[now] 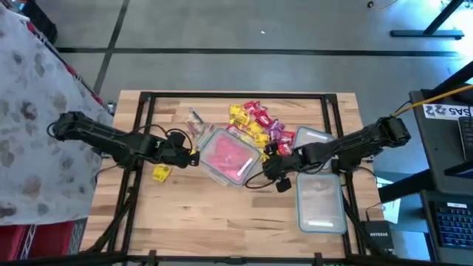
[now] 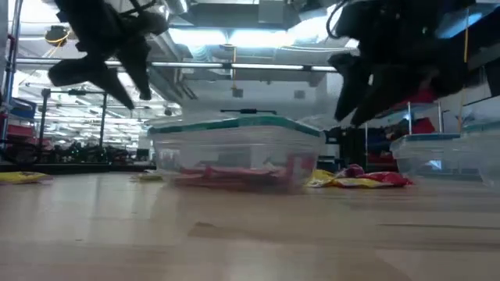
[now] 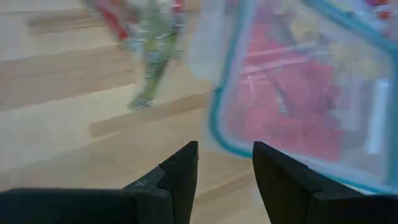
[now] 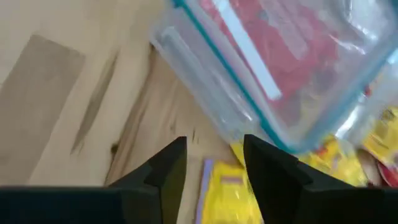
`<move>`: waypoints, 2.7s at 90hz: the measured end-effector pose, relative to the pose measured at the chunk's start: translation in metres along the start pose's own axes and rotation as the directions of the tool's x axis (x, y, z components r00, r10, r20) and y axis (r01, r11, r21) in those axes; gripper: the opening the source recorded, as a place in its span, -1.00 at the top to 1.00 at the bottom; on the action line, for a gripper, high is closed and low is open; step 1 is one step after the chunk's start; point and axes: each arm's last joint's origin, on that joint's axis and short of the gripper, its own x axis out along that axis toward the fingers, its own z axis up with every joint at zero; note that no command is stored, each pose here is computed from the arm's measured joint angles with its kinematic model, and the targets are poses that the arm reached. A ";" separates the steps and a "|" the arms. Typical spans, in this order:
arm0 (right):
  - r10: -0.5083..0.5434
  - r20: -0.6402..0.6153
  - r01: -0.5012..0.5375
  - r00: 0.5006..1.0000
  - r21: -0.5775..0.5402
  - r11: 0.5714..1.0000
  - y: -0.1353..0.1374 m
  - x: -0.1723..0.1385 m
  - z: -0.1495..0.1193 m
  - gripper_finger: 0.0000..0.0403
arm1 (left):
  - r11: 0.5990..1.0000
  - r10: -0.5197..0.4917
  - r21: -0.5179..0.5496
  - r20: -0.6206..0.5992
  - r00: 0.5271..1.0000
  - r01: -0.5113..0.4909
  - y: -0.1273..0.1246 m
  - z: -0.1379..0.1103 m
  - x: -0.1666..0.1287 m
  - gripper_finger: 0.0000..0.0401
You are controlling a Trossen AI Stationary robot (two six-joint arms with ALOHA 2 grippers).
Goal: Sort candy
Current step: Close the rectangular transparent bin
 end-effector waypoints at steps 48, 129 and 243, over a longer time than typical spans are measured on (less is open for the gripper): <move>-0.003 0.104 -0.037 0.995 0.381 0.924 -0.074 0.030 0.013 0.76 | 0.973 -0.195 0.113 -0.076 0.978 0.203 -0.039 0.008 0.068 0.72; 0.029 0.198 -0.155 0.980 0.659 0.736 0.045 0.014 0.109 1.00 | 0.889 0.023 0.450 -0.215 0.976 0.078 -0.025 -0.032 0.040 0.82; 0.080 -0.061 -0.004 0.995 0.772 0.635 0.063 0.136 0.090 1.00 | 0.753 0.010 0.618 -0.354 0.935 0.227 -0.029 -0.109 0.009 0.82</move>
